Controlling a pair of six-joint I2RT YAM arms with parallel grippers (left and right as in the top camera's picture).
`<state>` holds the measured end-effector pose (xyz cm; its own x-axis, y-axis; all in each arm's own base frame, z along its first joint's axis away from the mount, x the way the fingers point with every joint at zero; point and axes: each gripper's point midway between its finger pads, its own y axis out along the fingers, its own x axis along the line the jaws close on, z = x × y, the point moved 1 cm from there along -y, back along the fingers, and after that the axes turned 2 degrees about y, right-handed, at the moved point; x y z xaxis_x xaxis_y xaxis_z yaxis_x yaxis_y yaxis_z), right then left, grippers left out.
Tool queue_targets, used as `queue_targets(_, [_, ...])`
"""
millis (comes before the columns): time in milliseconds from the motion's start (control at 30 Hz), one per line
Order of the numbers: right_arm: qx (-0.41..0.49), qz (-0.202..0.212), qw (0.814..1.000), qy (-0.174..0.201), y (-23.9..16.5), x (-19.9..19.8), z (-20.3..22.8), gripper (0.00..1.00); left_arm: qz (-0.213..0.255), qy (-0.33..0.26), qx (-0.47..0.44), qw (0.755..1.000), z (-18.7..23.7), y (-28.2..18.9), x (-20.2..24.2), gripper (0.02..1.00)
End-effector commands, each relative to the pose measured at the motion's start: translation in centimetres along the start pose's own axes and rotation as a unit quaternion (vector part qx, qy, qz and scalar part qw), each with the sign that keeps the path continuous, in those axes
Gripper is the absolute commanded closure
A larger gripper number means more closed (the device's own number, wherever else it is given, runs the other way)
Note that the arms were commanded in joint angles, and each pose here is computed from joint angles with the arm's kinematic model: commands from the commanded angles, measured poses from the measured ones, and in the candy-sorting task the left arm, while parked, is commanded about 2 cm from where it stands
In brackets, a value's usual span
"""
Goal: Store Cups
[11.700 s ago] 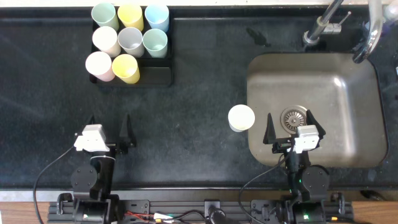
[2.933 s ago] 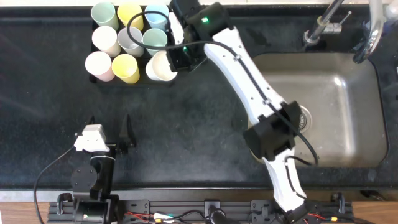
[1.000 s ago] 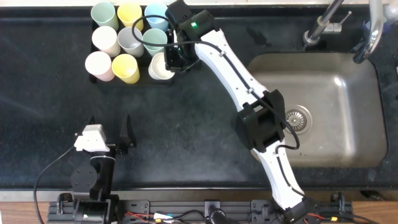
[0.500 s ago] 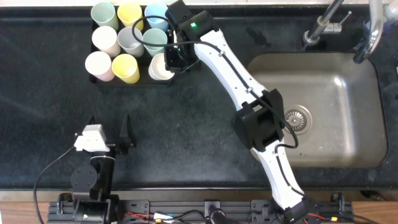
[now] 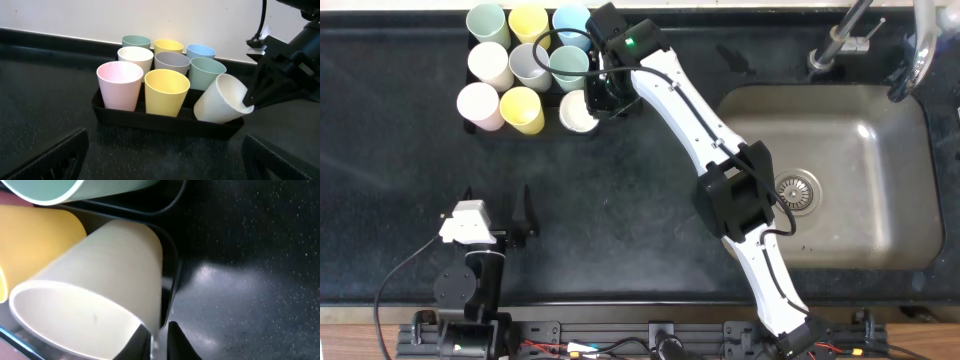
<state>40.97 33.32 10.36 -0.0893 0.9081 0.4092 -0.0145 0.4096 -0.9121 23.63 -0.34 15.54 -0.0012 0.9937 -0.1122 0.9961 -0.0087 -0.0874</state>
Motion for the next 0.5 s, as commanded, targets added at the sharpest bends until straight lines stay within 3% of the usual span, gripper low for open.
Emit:
queue_targets(33, [0.003, -0.001, 1.0, 0.006, 0.2, -0.3, -0.1, 0.842, 0.01, 0.009, -0.003, 1.0, -0.1, -0.1, -0.4, 0.018])
queue_targets(333, [-0.001, -0.004, 1.0, 0.004, 0.0, -0.2, -0.3, 0.779, 0.01, 0.009, -0.003, 1.0, -0.1, -0.1, -0.4, 0.018])
queue_targets(500, [-0.031, -0.024, 0.999, -0.019, -1.4, 1.0, -1.3, 0.726, 0.01, 0.009, -0.003, 1.0, -0.1, -0.1, -0.4, 0.018])
